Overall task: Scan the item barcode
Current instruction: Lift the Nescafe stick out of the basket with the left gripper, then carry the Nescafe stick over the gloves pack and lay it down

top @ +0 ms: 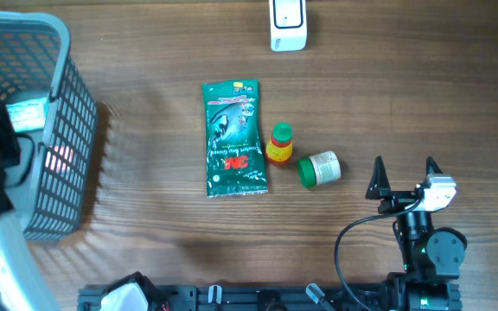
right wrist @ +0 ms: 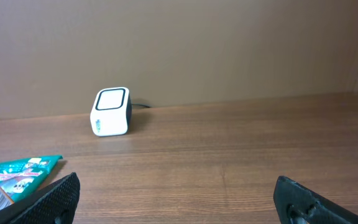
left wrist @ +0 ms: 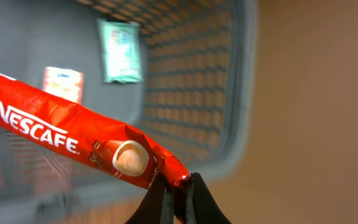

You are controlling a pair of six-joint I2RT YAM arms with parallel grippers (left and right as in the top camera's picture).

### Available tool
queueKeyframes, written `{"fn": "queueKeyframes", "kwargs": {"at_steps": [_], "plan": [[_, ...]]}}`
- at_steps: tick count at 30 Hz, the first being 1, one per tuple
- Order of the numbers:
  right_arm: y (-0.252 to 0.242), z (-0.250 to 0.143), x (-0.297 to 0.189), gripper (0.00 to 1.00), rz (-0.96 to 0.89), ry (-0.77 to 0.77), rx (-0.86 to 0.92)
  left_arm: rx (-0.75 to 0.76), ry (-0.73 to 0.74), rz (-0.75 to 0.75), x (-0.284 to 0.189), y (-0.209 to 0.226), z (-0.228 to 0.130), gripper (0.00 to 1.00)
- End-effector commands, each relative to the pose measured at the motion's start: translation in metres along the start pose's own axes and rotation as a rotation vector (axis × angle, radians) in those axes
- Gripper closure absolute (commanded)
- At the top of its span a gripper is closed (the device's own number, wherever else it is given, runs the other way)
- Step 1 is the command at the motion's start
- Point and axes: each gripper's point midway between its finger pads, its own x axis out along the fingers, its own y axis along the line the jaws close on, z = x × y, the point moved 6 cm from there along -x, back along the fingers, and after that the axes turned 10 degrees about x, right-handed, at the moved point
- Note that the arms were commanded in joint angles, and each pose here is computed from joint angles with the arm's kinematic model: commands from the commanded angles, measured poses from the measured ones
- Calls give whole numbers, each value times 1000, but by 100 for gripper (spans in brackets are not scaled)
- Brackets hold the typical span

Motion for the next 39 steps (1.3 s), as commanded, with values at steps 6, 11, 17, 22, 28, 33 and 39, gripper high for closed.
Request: {"fn": "queueKeyframes", "kwargs": {"at_steps": [6,11,17,22,28,33,39], "plan": [[-2,1,0,0,-14,-8,-8,241,161,-181,-30,-34,-65,96],[-2,1,0,0,-14,-8,-8,362,247,-160,-15,-47,-111,96],[-2,1,0,0,-14,-8,-8,469,357,-20,30,-51,-189,96],[-2,1,0,0,-14,-8,-7,500,418,130,70,-39,-240,96],[-2,1,0,0,-14,-8,-7,541,449,284,114,-17,-278,96],[-2,1,0,0,-14,-8,-8,555,457,362,137,-3,-293,96],[-2,1,0,0,-14,-8,-8,560,447,370,142,-2,-296,96]]}}
